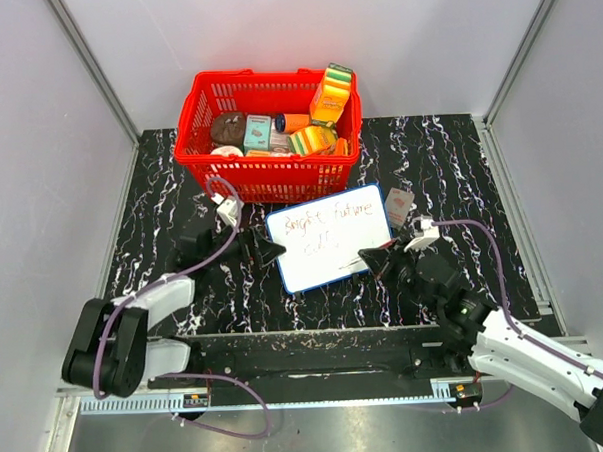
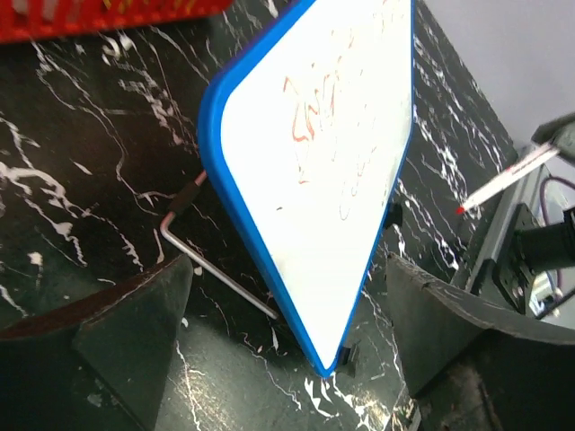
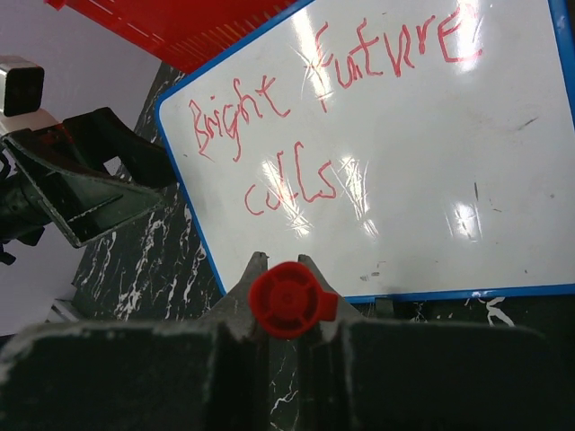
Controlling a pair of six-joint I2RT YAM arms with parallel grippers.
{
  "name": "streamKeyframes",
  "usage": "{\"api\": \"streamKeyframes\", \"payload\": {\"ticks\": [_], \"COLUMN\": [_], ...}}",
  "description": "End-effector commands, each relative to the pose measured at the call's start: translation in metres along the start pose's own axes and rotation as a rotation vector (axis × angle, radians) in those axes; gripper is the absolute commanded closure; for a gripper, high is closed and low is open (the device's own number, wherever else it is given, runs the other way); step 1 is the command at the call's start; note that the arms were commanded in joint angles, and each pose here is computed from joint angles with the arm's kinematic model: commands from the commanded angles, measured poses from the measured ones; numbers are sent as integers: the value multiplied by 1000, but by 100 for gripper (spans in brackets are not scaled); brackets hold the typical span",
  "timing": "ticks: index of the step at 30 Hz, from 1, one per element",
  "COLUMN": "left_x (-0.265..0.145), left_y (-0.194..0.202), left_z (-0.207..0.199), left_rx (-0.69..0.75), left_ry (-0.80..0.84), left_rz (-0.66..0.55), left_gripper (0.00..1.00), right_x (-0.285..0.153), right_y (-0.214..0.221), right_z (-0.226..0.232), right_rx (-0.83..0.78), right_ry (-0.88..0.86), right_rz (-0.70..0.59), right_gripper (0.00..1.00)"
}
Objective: Write a sentence on the whiteboard
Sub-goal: Put down the whiteboard marker without the cap at the center of the board.
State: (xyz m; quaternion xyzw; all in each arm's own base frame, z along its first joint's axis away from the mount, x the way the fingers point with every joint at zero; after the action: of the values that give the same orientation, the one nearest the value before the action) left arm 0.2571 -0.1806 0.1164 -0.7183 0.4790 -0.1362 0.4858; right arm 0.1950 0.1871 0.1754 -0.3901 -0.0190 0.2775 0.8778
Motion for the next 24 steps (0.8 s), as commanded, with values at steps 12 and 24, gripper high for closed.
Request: {"api": "streamKeyframes", "payload": {"ticks": [12,24], "left_x": [-63,-80], "left_y": [-69,-99], "left_z": [-26,-51], "left_rx": [69,56], "left_ry": [-246,-254], "left_rz": [-365,-333], "left_gripper": [1,1], "right_x": [-36,-43], "right_y": [32,77], "right_z": [-26,-47], "right_rx": [179,323], "right_ry": [96,163], "right_rz": [158,316], "right_gripper": [100,100]}}
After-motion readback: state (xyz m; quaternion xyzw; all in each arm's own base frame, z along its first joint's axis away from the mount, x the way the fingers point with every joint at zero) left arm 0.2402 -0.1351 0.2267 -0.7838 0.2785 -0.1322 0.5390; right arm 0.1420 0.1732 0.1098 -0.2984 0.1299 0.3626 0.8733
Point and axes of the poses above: each gripper's point midway between its finger pads, its own x axis out along the fingers, its own z axis along the line the jaws close on, y = z × x, the point moved 3 cm from there along -x, back along the fingers, and after that the axes turned 6 degrees about x, right-handed, at the moved point
